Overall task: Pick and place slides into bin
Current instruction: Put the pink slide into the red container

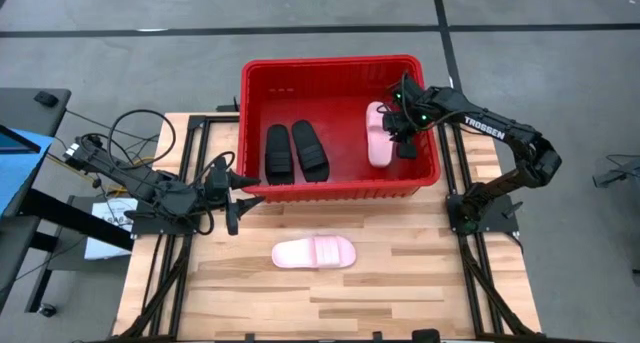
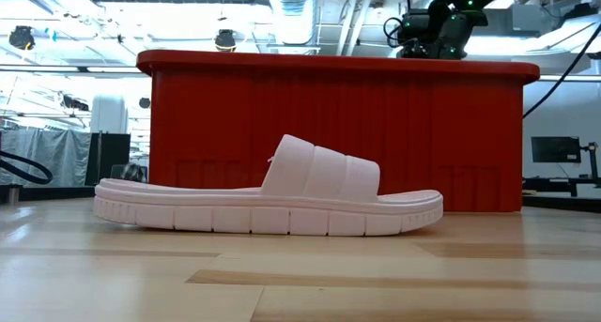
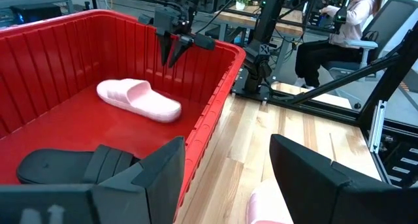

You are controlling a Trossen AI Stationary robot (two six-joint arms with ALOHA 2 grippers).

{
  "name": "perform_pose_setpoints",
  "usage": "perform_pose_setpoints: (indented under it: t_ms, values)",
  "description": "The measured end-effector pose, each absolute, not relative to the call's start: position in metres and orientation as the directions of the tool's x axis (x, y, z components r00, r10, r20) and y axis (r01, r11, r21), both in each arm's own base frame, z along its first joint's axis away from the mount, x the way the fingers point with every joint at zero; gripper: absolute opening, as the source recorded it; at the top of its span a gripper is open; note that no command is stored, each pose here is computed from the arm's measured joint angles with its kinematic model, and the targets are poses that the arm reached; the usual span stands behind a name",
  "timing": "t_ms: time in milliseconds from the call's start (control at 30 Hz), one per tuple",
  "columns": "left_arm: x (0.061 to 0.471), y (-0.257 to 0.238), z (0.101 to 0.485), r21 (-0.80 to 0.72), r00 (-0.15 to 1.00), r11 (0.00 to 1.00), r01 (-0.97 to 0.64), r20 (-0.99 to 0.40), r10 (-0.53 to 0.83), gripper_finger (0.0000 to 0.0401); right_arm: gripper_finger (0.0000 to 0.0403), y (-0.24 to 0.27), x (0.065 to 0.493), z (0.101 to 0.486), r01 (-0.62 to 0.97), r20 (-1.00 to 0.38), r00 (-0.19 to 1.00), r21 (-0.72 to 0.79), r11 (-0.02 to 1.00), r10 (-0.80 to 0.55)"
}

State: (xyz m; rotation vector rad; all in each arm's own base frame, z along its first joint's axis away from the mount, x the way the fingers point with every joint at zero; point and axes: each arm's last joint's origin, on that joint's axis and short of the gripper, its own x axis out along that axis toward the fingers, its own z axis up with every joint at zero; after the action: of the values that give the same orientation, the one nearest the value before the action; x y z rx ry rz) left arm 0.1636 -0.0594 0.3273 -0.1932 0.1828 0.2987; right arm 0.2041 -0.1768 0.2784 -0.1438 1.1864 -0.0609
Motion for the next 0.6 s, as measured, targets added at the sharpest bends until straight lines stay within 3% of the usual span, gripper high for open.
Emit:
perform_pose_setpoints:
  t_ms: [600]
  values:
    - [0.1637, -0.0597, 0.3273, -0.163, 0.942, 0.94, -0.299, -0.208, 0.263, 0.0215, 0.0075, -0.1674, 0.208, 0.2825, -0.053, -0.917, 0.376, -0.166, 0.985, -0.134]
